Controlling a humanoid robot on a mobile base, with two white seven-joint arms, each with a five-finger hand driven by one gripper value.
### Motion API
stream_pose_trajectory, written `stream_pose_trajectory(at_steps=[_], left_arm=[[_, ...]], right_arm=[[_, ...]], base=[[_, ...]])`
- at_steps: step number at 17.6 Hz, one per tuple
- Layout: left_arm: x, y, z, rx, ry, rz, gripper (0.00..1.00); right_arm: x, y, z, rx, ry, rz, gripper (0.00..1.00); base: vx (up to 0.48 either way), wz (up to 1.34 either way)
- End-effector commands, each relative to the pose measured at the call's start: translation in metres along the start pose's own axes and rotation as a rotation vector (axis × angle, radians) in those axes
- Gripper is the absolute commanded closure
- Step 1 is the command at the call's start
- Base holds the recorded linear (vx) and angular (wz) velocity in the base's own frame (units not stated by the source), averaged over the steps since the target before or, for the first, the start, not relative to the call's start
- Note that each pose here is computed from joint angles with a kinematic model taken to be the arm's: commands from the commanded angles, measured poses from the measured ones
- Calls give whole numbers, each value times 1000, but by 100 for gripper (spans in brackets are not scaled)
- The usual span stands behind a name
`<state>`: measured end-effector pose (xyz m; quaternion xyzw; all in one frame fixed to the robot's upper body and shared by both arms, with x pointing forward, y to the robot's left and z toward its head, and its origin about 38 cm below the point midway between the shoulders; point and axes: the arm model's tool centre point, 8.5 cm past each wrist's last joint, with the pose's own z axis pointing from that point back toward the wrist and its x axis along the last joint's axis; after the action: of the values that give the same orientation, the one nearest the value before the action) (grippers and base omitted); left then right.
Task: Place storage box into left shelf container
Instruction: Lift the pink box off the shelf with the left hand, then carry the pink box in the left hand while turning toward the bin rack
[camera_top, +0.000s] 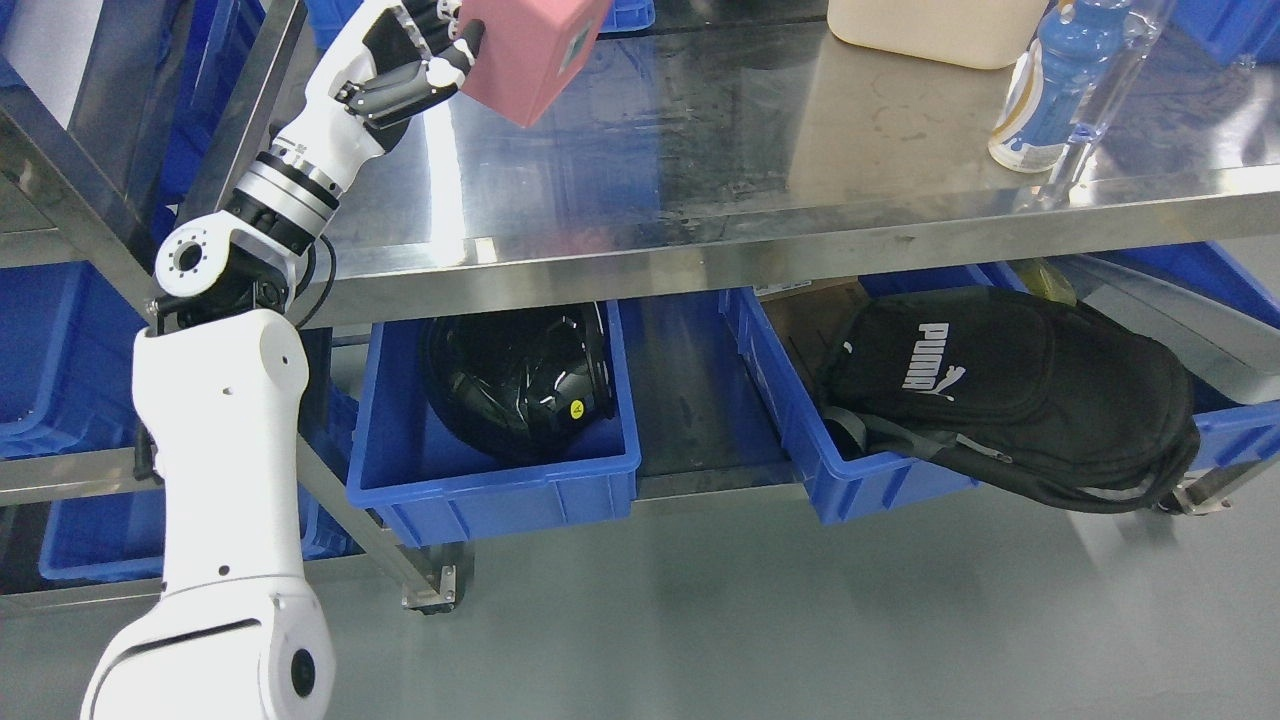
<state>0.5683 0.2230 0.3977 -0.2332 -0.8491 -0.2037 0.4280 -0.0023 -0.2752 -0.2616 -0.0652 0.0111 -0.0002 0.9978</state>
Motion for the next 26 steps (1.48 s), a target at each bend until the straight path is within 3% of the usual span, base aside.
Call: stream_pose_trajectory(at_steps=[1,12,26], left_arm=[[35,-47,46,-10,-214,-11,100],[-44,-156,133,-125,-201,50,99],[-59,-158,161,-71,-188,49,99]], right_arm=[[-2,-11,-1,-17,-6,-3,0],[-2,-11,-1,-17,-6,-3,0],[-2,-11,-1,-17,-6,-3,0]], base=[[4,138],[37,478],[98,1178]])
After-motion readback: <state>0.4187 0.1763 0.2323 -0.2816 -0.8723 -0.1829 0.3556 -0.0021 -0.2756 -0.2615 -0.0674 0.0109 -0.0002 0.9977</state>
